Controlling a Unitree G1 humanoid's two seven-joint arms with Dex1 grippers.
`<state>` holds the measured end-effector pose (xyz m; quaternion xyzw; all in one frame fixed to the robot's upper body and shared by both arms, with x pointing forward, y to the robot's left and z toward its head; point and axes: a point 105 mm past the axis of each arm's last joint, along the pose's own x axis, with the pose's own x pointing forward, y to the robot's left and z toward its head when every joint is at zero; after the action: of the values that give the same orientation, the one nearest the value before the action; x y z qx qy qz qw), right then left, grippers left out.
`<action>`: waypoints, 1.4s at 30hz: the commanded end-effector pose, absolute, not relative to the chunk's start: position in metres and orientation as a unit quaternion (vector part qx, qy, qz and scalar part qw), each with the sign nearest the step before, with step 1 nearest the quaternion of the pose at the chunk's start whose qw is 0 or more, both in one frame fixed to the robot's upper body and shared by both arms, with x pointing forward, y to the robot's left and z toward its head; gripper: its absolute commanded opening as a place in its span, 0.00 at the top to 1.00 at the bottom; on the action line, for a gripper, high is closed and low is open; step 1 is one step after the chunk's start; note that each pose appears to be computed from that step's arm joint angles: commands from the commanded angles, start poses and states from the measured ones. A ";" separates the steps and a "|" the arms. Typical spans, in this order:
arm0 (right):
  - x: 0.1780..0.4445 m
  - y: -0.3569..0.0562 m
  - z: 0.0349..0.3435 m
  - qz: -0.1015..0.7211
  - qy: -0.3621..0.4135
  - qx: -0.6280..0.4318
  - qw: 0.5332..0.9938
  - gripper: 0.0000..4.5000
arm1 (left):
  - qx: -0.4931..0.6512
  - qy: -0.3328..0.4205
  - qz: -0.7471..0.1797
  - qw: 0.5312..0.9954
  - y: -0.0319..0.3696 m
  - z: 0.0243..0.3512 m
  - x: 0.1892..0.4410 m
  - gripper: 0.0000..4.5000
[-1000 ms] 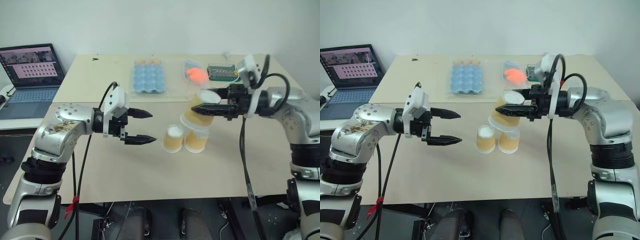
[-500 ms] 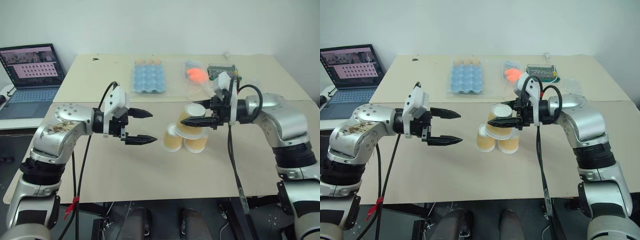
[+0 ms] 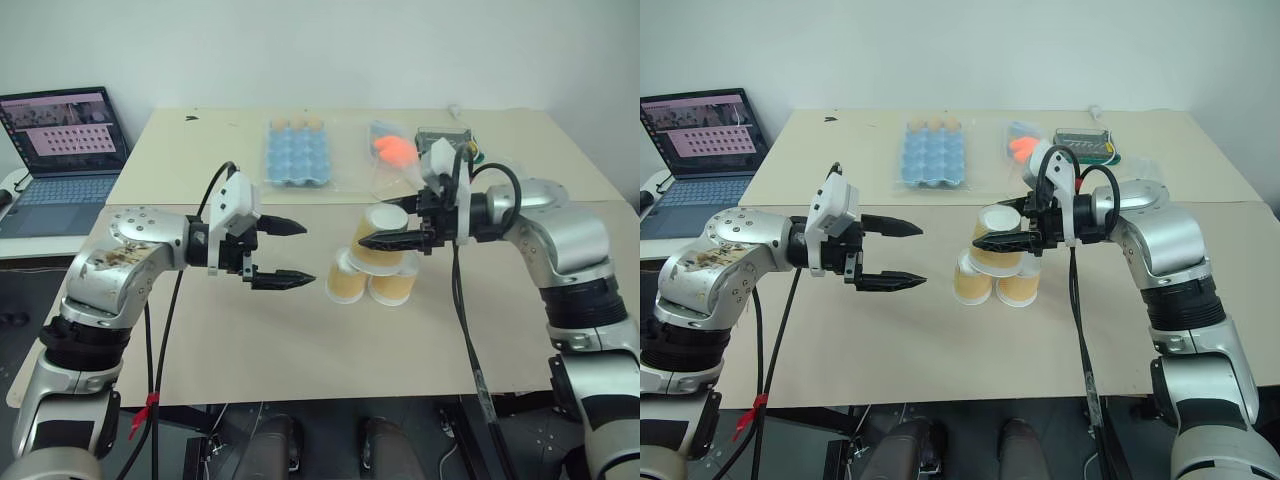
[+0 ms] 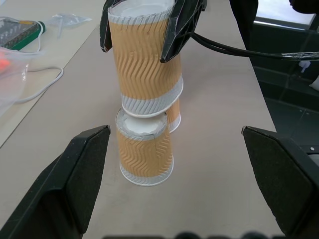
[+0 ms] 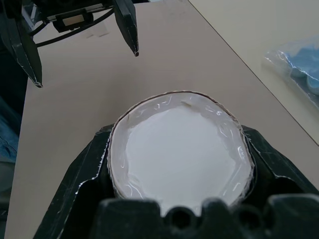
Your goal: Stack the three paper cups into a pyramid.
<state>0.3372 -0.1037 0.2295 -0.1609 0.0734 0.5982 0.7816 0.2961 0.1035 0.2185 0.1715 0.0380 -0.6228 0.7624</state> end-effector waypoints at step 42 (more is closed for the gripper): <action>0.325 -0.327 0.221 -0.019 0.038 -0.148 0.988 0.00 | 0.005 -0.001 -0.139 0.990 0.203 0.180 0.338 0.00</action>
<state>0.3244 -0.3249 0.2123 -0.1150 0.0691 0.0032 0.9909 0.3346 0.1805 0.1742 -0.0151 0.0243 -0.2072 0.9779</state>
